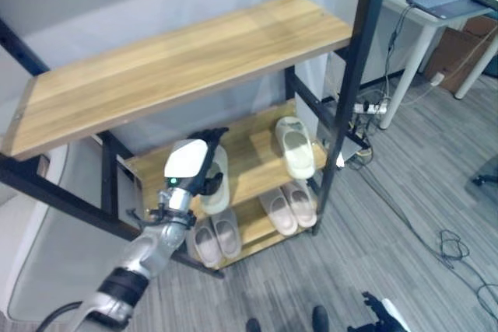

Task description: Arrange the slippers neatly on the shoe rack.

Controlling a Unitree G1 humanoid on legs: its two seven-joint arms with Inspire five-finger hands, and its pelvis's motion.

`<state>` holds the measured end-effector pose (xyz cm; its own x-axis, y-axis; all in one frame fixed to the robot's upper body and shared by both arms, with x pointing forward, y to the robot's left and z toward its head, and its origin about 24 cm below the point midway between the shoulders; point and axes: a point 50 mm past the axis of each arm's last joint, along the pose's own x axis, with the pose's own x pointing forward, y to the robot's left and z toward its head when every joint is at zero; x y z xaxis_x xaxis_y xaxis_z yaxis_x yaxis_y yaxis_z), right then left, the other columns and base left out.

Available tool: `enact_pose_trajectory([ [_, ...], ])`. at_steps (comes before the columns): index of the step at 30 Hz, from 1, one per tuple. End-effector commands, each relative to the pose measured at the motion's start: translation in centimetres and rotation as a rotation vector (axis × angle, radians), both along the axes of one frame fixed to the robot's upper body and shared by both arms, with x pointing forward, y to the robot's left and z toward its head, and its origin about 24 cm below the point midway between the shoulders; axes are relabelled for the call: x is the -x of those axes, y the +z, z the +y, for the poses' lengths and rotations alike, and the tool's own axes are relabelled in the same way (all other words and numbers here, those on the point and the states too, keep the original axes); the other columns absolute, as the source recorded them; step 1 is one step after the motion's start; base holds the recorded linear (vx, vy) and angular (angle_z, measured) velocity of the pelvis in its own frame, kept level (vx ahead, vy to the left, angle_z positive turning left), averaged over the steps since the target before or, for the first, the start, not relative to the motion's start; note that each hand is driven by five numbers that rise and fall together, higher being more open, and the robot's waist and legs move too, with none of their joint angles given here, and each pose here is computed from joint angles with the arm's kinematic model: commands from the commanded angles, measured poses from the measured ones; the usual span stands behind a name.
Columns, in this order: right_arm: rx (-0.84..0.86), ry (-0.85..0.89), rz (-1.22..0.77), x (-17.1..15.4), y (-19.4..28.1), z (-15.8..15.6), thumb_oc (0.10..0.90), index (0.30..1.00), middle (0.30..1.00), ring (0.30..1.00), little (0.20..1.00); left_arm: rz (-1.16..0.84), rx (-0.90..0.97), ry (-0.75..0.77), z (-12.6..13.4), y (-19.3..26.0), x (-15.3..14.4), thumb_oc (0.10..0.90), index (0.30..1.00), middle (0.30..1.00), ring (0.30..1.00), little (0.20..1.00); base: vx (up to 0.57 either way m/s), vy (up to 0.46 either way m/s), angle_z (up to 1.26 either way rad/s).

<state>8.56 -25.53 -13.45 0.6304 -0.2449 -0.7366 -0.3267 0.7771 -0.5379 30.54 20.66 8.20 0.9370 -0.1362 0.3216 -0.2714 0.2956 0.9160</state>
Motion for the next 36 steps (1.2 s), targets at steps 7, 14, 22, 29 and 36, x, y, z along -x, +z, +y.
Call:
enact_pose_trajectory([
  [7,0.019,0.050,-0.089,-1.0,1.1,-0.2,0.800,0.900,0.900,0.900,0.900,-0.304,-0.028,0.118,1.8,7.7,-3.8,0.800,0.900,0.900,0.900,0.900,0.00,0.000,-0.03],
  [14,0.030,0.046,-0.107,-1.4,1.3,-0.3,0.800,0.900,0.900,0.900,0.900,-0.303,-0.075,0.188,2.8,8.2,-4.6,0.800,0.900,0.900,0.900,0.900,0.00,0.002,-0.01],
  [22,0.020,0.040,-0.130,-1.7,1.5,-0.2,0.800,0.900,0.900,0.900,0.900,-0.315,-0.060,0.243,4.0,8.6,-4.6,0.800,0.900,0.900,0.900,0.900,0.00,0.000,-0.01],
  [29,0.016,0.062,-0.164,-2.5,2.1,-0.3,0.800,0.900,0.900,0.900,0.900,-0.246,-0.024,0.317,5.1,7.5,-5.5,0.800,0.900,0.900,0.900,0.900,0.00,-0.002,-0.02],
  [36,0.010,0.066,-0.170,-2.7,2.1,-0.2,0.800,0.900,0.900,0.900,0.900,-0.174,0.056,0.316,4.3,6.7,-6.5,0.400,0.300,0.300,0.300,0.300,-0.01,-0.011,-0.06],
])
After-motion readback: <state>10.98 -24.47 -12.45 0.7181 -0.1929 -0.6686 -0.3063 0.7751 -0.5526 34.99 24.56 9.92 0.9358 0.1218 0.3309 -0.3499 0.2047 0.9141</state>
